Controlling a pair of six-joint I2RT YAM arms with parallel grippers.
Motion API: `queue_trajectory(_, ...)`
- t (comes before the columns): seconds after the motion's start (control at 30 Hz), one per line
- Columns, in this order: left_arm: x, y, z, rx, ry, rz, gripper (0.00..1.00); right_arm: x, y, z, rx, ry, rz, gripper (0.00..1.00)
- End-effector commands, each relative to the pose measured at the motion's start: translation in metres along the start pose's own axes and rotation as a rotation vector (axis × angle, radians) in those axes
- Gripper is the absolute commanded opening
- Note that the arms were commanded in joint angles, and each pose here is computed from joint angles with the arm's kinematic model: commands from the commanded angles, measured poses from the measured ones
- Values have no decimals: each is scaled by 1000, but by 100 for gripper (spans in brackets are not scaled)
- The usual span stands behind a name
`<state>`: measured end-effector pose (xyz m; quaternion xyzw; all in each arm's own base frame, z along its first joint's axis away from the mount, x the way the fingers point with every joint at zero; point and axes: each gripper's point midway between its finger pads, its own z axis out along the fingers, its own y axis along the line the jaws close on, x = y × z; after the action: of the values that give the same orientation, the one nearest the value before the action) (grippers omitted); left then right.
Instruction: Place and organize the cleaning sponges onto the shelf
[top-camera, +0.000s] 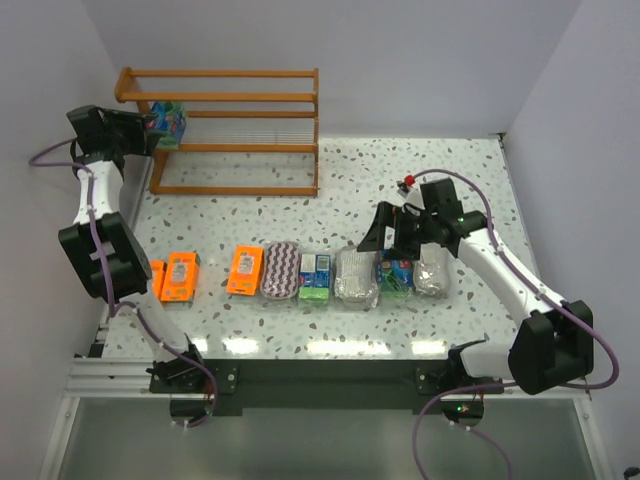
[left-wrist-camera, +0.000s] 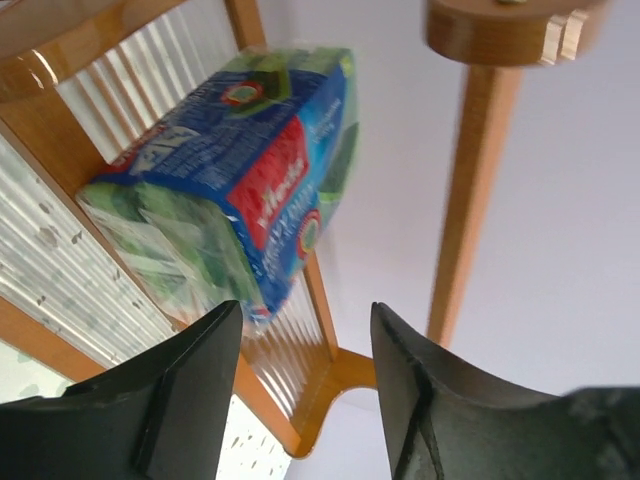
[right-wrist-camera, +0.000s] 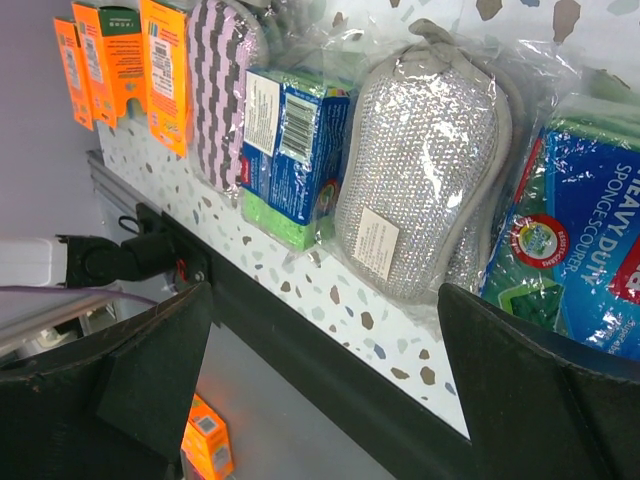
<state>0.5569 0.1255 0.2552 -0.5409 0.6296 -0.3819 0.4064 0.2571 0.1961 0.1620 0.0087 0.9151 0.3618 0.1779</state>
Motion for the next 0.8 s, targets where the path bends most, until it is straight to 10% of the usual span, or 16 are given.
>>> queue_trajectory(0.0, -5, -51, -39, 137, -46, 62, 60, -1, 8, -7, -29, -37, -41, 98)
queue_trajectory(0.33, 37, -19, -137, 0, -92, 172, 77, 18, 9, -16, -66, -24, -45, 98)
queue_trajectory(0.77, 127, 190, -268, -521, -59, 125, 76, 55, 10, -25, -134, 40, -58, 98)
